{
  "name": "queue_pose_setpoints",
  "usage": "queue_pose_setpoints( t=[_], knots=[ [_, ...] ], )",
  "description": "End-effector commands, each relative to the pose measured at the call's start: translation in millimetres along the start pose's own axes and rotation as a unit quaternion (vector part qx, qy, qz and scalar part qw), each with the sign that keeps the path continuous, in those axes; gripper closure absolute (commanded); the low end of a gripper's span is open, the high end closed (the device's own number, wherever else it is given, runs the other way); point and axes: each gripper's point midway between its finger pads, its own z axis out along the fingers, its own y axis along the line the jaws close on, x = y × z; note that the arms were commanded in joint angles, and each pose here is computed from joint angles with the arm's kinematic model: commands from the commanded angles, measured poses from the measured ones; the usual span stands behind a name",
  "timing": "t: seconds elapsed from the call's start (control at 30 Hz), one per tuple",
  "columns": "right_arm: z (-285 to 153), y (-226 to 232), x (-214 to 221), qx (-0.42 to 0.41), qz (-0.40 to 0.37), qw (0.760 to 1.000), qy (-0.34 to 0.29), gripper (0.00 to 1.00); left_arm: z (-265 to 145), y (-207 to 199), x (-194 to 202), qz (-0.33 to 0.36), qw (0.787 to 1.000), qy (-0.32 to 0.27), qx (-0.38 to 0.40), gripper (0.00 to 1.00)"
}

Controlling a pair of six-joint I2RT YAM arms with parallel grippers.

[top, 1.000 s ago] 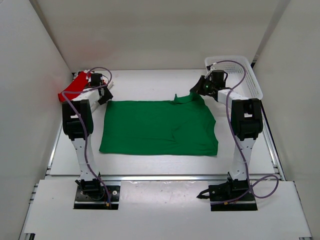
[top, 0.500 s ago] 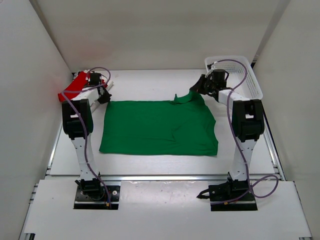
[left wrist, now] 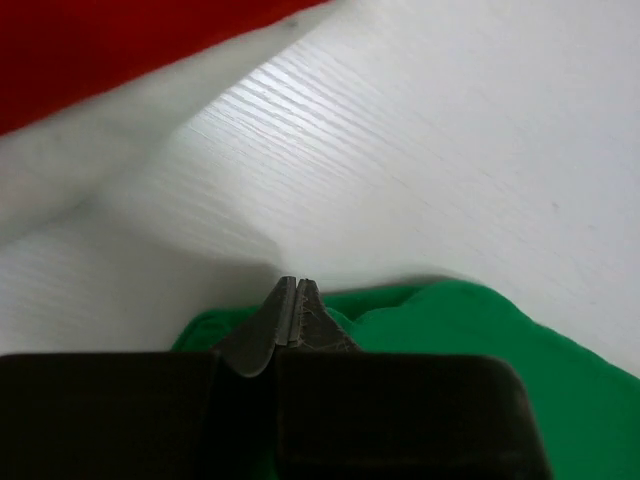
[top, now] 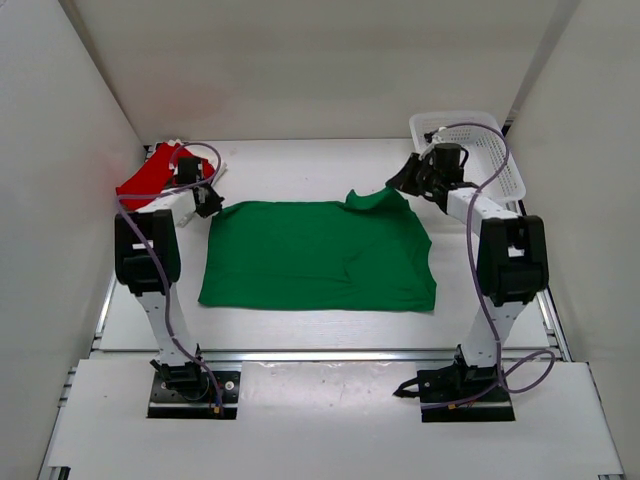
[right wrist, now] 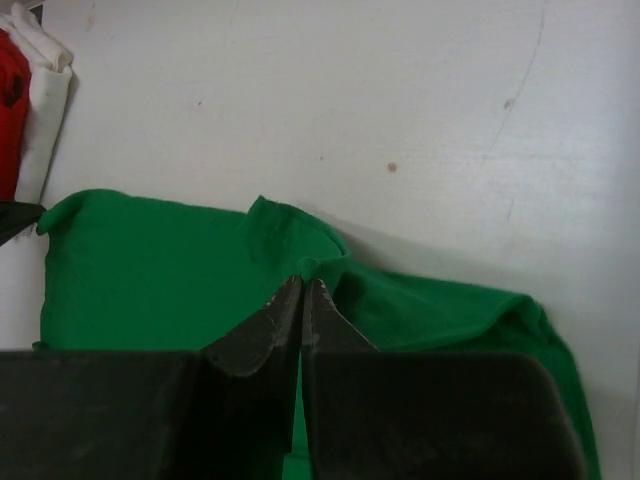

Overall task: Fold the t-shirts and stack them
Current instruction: Grap the side of the flattened tshirt furthest away from the robot with both arms, then fold the other side of the tshirt into a rectangle

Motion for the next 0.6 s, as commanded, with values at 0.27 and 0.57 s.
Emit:
queue_pose_setpoints(
  t=[0.27,0.57],
  knots=[
    [-75,20,23,0.022,0.015,0.998,-0.053,1.0,-71,-19,-18,-0.014,0.994,-0.075,0.076,1.0],
    [-119,25,42,0.039,0.002,0.996,-0.082,1.0,-87,17,2,-0.027,0.995,-0.077,0.062,1.0]
  ],
)
